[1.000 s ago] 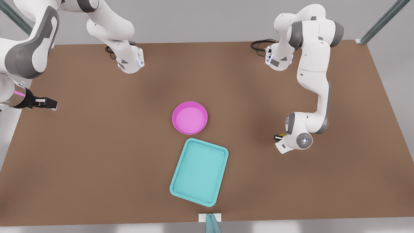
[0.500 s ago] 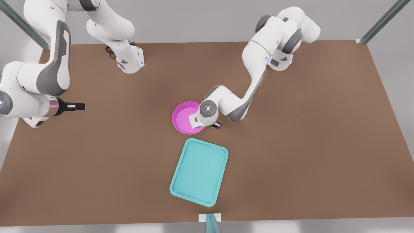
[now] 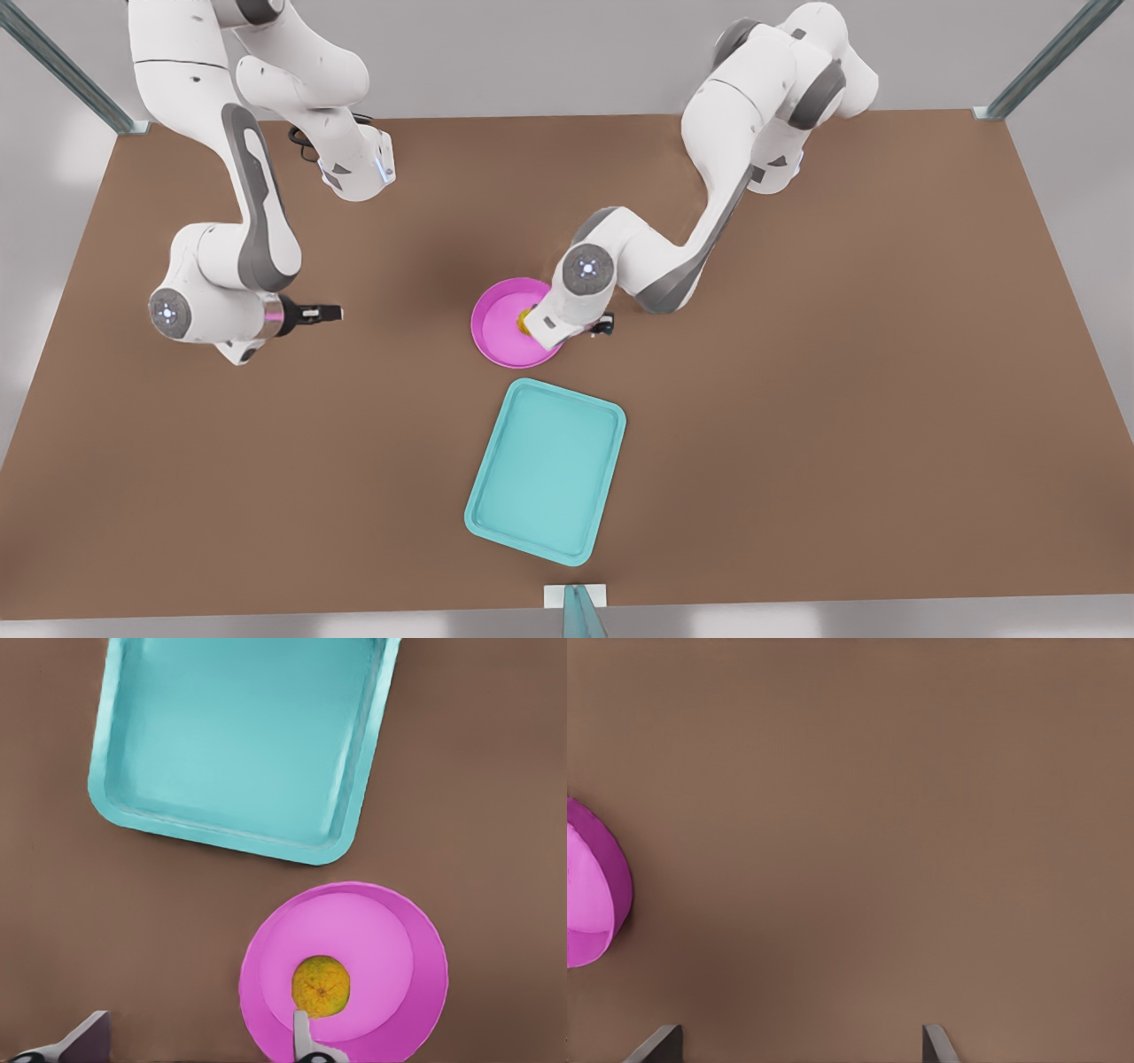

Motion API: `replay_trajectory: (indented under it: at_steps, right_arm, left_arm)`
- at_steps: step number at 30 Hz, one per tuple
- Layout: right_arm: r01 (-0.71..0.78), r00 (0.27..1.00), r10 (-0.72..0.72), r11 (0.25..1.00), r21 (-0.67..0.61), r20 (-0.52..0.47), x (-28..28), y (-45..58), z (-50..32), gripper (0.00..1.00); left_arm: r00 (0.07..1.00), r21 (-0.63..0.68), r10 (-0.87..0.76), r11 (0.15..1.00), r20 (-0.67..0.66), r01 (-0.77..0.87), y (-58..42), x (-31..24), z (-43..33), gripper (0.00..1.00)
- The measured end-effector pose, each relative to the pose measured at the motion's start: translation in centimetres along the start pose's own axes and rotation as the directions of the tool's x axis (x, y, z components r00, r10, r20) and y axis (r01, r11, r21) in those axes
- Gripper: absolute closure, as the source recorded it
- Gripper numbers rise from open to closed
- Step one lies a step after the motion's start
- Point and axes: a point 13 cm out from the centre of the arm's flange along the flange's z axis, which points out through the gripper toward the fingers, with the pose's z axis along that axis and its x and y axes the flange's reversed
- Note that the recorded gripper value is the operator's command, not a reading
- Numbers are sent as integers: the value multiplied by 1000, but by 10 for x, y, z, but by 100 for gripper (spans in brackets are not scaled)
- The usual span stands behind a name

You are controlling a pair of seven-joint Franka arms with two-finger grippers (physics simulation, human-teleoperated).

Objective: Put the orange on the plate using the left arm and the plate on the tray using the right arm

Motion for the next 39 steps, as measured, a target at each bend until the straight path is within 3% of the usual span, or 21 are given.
replay_trajectory:
  at_steps: [2, 4, 8, 15, 22, 33, 34, 36, 39]
  right_arm:
    - [16, 1000, -16, 1000, -10, 22, -12, 23, 10, 0]
    - [42, 999, -42, 999, -8, 31, -24, 54, 34, 0]
    - [21, 999, -19, 998, -54, 42, -22, 96, 101, 0]
    - [-146, 989, 149, 958, -245, -7, -24, 122, 148, 0]
    - [-70, 996, 45, 945, -319, -83, -26, 183, 174, 0]
    - [12, 987, -65, 942, -335, -147, -21, 225, 227, 1]
    - [21, 986, -74, 942, -334, -147, -20, 228, 228, 7]
    - [30, 985, -84, 943, -333, -150, -18, 229, 232, 7]
    - [39, 984, -95, 942, -333, -152, -17, 230, 236, 26]
  left_arm:
    - [973, -56, -215, 974, 79, 220, 172, -47, -121, 0]
    - [942, -84, -326, 939, 84, 333, 277, -37, -184, 0]
    - [955, -74, -295, 953, -31, 292, 341, 32, -211, 0]
    - [970, -147, -203, 972, -133, 183, 350, 44, -189, 0]
    - [974, -147, -127, 984, -186, 100, 343, 58, -190, 0]
    - [971, -143, -74, 989, -229, 42, 345, 68, -190, 0]
    - [970, -142, -70, 989, -231, 38, 345, 69, -190, 0]
    - [970, -140, -64, 990, -235, 31, 345, 70, -191, 0]
    - [970, -138, -55, 990, -238, 22, 345, 72, -192, 0]
